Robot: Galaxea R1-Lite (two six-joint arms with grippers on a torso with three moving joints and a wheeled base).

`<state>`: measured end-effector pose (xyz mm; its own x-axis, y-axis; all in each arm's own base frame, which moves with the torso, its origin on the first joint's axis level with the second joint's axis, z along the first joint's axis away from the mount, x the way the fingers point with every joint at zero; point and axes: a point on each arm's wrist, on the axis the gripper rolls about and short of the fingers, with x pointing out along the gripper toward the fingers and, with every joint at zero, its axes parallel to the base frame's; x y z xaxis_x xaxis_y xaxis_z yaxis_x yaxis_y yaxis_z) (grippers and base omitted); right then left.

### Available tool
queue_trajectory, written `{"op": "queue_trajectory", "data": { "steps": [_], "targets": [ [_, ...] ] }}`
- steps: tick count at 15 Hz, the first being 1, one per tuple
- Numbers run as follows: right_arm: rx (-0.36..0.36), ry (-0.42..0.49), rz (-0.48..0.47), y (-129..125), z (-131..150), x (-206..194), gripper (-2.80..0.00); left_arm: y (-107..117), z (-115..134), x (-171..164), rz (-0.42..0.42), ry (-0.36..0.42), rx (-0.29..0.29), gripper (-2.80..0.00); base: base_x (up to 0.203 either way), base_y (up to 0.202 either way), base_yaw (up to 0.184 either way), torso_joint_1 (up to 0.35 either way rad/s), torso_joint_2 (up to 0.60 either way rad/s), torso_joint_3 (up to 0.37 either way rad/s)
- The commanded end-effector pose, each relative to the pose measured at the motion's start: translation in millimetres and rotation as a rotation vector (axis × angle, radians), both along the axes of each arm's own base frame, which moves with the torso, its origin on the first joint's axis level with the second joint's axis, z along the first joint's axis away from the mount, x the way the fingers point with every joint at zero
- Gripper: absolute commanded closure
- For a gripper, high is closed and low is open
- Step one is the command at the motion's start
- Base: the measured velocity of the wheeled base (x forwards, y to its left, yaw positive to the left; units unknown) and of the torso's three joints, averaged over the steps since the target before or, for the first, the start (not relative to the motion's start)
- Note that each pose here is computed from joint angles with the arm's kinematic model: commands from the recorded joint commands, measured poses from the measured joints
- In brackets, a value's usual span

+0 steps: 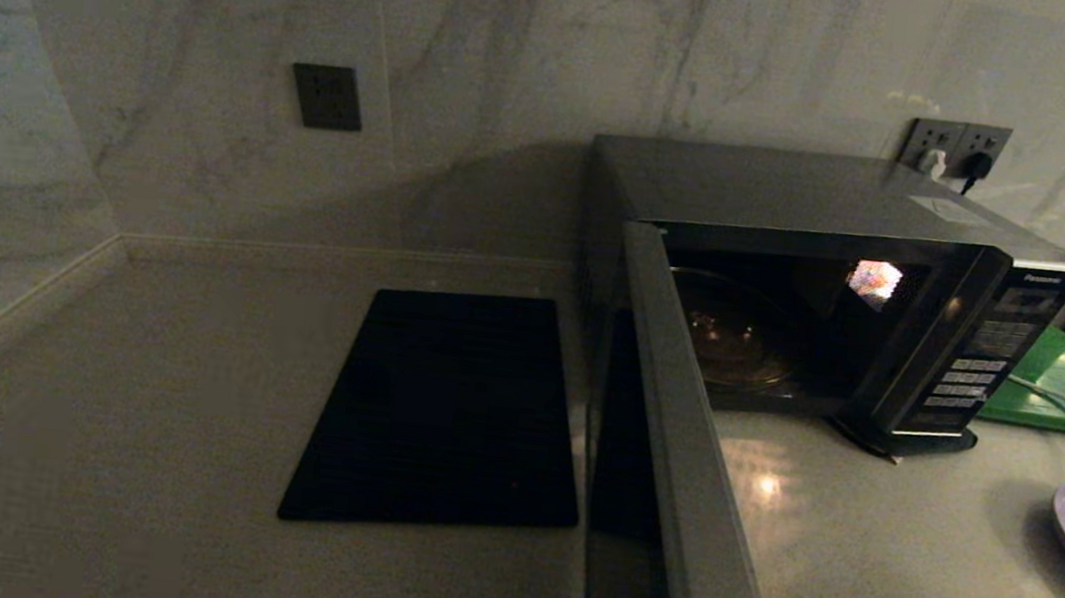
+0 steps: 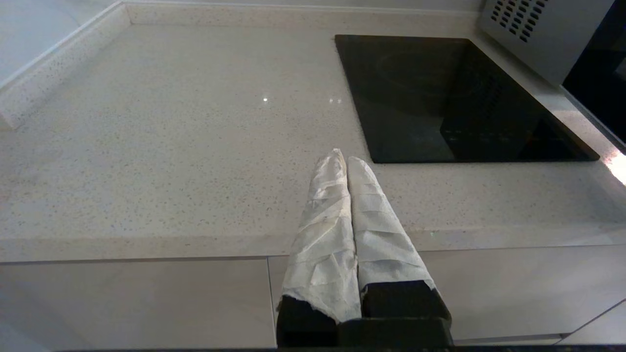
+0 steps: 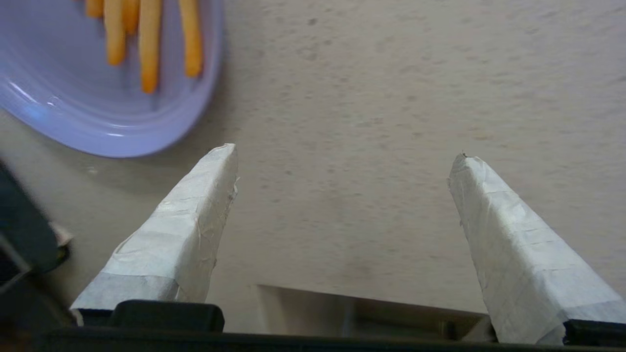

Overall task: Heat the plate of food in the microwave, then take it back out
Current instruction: Put the plate in the microwave oven

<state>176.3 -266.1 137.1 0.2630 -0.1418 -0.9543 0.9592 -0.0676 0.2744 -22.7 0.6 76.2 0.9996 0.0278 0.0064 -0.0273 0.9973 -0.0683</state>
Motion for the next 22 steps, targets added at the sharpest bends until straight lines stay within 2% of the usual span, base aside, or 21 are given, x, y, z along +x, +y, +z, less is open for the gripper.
{"op": "queue_trajectory", "data": {
  "steps": [1,3,5,9,13,22],
  "targets": [
    [0.079,-0.038,-0.053,-6.2,-11.5,6.1,-2.8,0.0,0.1,0.1,0.001,0.0,-0.001,0.0,0.0,0.0,0.0,0.0,0.0,0.0],
    [0.134,-0.091,-0.069,-8.0,-14.8,10.2,-2.8,0.0,0.1,0.1,0.0,0.0,-0.001,0.0,0.0,0.0,0.0,0.0,0.0,0.0],
    [0.143,-0.104,-0.065,-12.4,-17.6,13.7,-2.8,0.0,0.1,0.1,0.001,0.0,-0.001,0.0,0.0,0.0,0.0,0.0,0.0,0.0],
    [0.097,-0.123,-0.059,-25.1,-19.2,21.1,-2.8,0.0,0.1,0.1,0.0,0.0,-0.001,0.0,0.0,0.0,0.0,0.0,0.0,0.0],
    [-0.017,-0.079,-0.059,-33.4,-14.2,24.6,-2.8,0.0,0.2,0.0,0.001,0.0,-0.001,0.0,0.0,0.0,0.0,0.0,0.0,0.0],
    [-0.054,0.021,-0.032,-35.7,-29.6,40.9,-2.8,0.0,0.1,0.1,0.001,0.0,-0.001,0.0,0.0,0.0,0.0,0.0,0.0,0.0]
  ]
}}
